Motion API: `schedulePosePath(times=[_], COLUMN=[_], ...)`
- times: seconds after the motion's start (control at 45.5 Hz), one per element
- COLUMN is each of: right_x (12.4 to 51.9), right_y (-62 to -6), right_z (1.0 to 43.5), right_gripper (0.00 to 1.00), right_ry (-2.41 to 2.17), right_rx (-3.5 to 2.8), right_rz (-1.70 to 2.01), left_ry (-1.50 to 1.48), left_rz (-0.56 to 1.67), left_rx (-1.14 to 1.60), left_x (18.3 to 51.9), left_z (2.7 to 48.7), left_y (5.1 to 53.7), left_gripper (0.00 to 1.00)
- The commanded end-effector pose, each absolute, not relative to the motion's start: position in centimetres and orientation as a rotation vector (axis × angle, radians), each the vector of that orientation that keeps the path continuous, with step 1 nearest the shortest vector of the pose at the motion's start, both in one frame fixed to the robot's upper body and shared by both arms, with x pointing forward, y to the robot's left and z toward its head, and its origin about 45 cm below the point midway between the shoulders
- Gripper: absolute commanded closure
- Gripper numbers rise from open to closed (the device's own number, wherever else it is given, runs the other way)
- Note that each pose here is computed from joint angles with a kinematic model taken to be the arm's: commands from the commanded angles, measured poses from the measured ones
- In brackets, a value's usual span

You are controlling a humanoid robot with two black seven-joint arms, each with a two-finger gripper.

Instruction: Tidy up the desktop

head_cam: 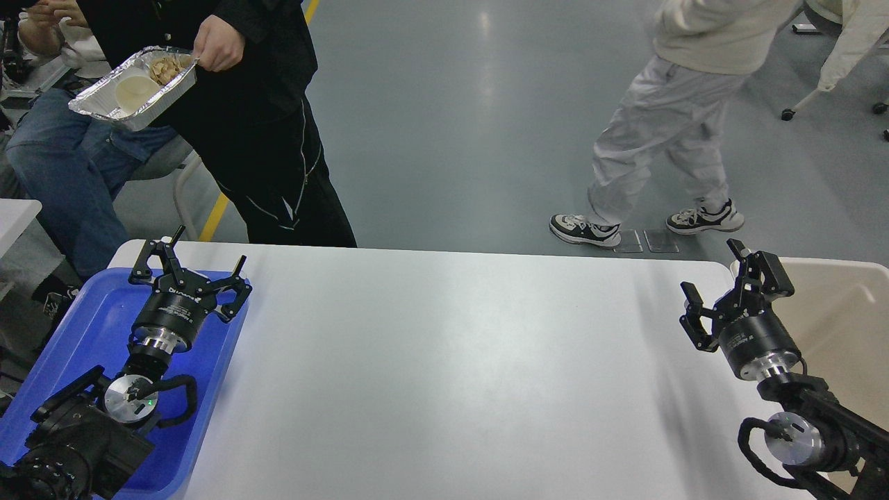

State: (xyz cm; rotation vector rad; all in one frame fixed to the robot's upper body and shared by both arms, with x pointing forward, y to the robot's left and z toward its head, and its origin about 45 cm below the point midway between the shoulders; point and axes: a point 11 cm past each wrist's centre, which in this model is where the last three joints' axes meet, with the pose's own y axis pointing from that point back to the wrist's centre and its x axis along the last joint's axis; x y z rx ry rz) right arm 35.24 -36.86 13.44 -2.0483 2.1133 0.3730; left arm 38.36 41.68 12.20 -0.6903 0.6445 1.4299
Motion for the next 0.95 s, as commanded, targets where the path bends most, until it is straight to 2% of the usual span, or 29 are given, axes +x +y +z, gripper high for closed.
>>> schedulePosePath(times=[0.0, 0.154, 0.923], right_x=[35.3, 35.3, 35.1], right_y=[-36.5, -36.1, -34.1], right_z=[13.0, 13.6, 12.5], right_gripper=[0.0, 0.0, 0.0], right_ry=[2.189, 2.215, 2.2], right_rx=[-1.984, -1.919, -1.929], right_rz=[0.333, 0.23, 0.278], left_ry=[0.644, 0.644, 0.645], left_rz=[1.43, 1.43, 1.43], left_rx=[-0.69, -0.69, -0.692], left_x=[38.4, 38.4, 38.4], left_z=[12.2, 12.2, 12.2], left_y=[41.7, 41.7, 41.7], left_gripper=[0.0, 0.0, 0.0])
